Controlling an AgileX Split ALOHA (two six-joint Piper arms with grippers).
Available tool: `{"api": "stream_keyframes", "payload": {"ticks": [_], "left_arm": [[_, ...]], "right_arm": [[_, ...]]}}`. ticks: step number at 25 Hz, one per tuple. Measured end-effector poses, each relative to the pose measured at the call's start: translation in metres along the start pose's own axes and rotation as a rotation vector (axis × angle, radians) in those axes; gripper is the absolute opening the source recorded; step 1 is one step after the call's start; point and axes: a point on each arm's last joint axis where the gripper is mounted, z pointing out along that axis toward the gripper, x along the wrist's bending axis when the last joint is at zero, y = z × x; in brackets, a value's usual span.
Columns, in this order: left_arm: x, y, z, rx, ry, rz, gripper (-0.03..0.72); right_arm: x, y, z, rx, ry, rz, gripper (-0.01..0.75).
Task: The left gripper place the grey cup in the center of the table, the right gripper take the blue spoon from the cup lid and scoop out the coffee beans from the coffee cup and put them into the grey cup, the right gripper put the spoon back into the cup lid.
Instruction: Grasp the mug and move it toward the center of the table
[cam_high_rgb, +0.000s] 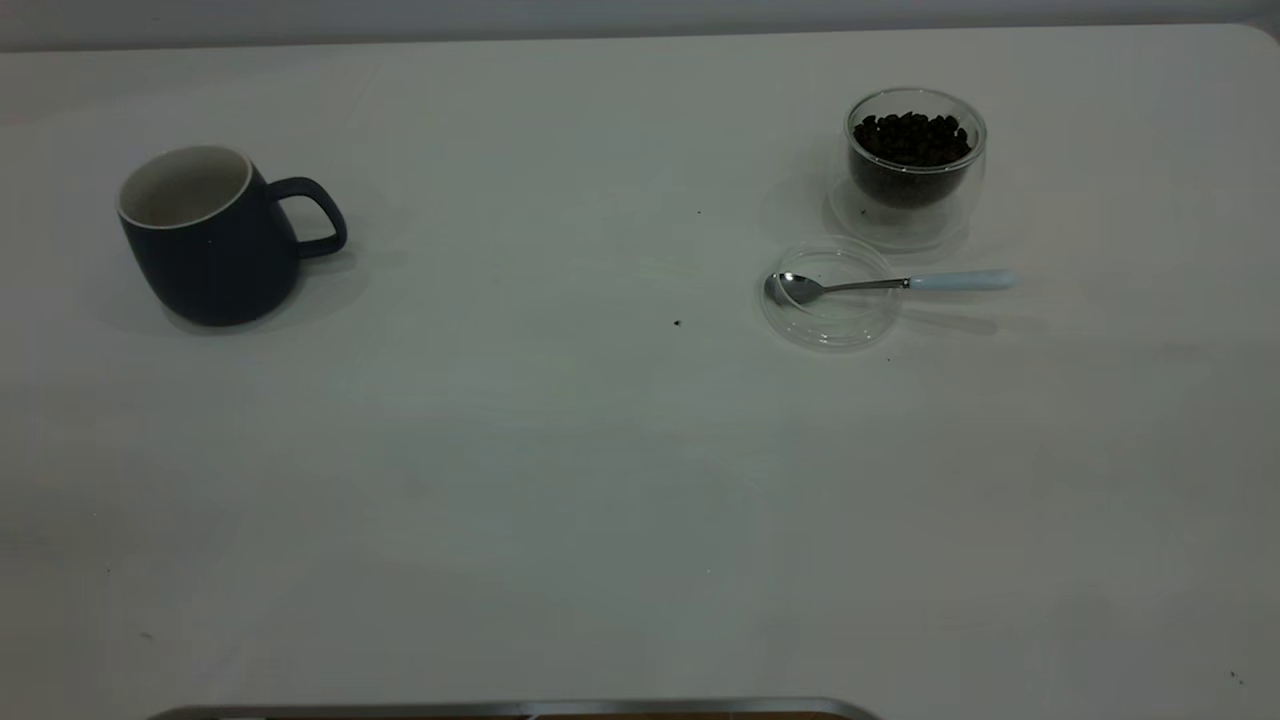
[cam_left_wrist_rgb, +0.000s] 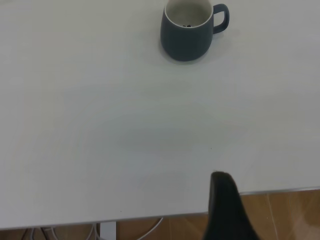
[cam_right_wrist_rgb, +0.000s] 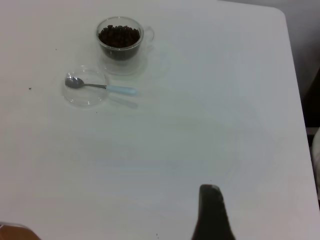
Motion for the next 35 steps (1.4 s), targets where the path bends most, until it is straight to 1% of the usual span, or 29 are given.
{"api": "stream_keyframes", "payload": {"ticks": [15, 17, 20, 23, 26, 28, 31, 35], "left_arm": [[0.000, 0.001, 0.001, 0.010, 0.000, -0.002, 0.517], [0.000, 0.006, 0.006, 0.059, 0.000, -0.002, 0.517], [0.000, 0.025, 0.015, 0.139, -0.001, -0.002, 0.517], [0.000, 0.054, 0.030, 0.201, -0.001, -0.002, 0.531], [0.001, 0.087, 0.050, 0.261, -0.002, 0.012, 0.570], [0.002, 0.107, 0.067, 0.329, 0.008, 0.043, 0.593], [0.006, 0.132, 0.092, 0.418, 0.036, 0.107, 0.605], [0.012, 0.159, 0.121, 0.496, 0.066, 0.199, 0.606]], "right_arm": [[0.000, 0.000, 0.000, -0.001, 0.000, 0.000, 0.565], [0.000, 0.000, 0.000, -0.001, 0.000, 0.000, 0.565], [0.000, 0.000, 0.000, -0.001, 0.000, 0.000, 0.565], [0.000, 0.000, 0.000, -0.001, 0.000, 0.000, 0.565], [0.000, 0.000, 0.000, -0.001, 0.000, 0.000, 0.565], [0.000, 0.000, 0.000, -0.001, 0.000, 0.000, 0.565], [0.000, 0.000, 0.000, -0.001, 0.000, 0.000, 0.565], [0.000, 0.000, 0.000, -0.001, 0.000, 0.000, 0.565]]}}
